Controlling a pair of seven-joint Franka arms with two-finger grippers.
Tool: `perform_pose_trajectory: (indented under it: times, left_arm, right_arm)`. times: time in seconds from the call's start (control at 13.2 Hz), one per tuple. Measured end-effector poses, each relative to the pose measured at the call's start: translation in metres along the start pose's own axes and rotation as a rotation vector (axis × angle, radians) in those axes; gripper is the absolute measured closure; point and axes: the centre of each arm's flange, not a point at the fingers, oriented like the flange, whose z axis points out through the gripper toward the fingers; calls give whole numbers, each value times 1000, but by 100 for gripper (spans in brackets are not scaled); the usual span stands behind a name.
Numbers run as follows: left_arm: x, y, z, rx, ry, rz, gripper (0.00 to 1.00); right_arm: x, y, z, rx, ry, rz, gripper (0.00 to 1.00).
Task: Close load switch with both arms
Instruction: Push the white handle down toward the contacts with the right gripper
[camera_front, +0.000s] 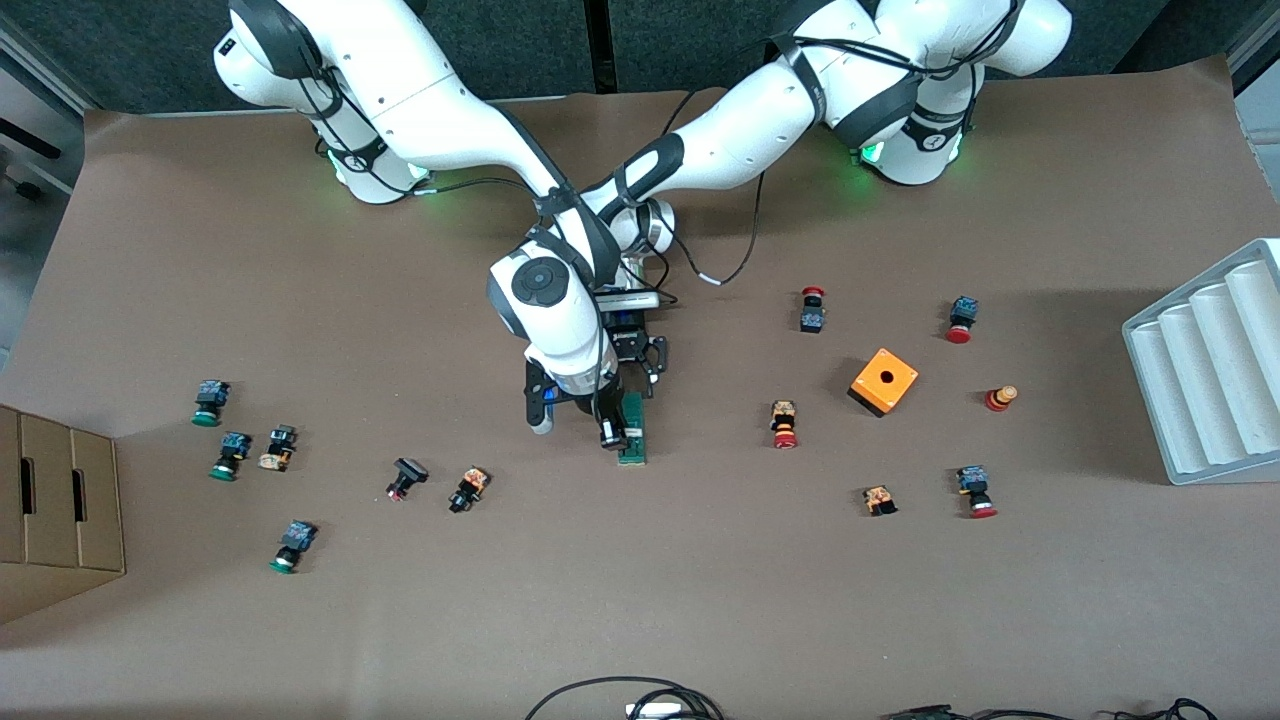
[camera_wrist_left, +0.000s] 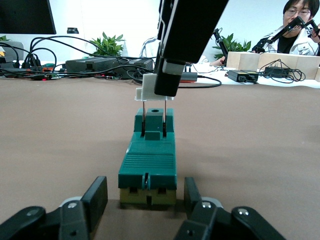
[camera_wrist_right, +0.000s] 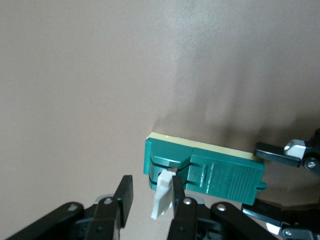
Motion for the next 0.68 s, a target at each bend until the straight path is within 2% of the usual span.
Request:
perform_pose_trajectory:
  times: [0.68]
  left_arm:
    - [0, 0, 0, 0, 0, 0, 31]
  right_arm:
    - [-9, -2, 9, 5, -4, -4, 63]
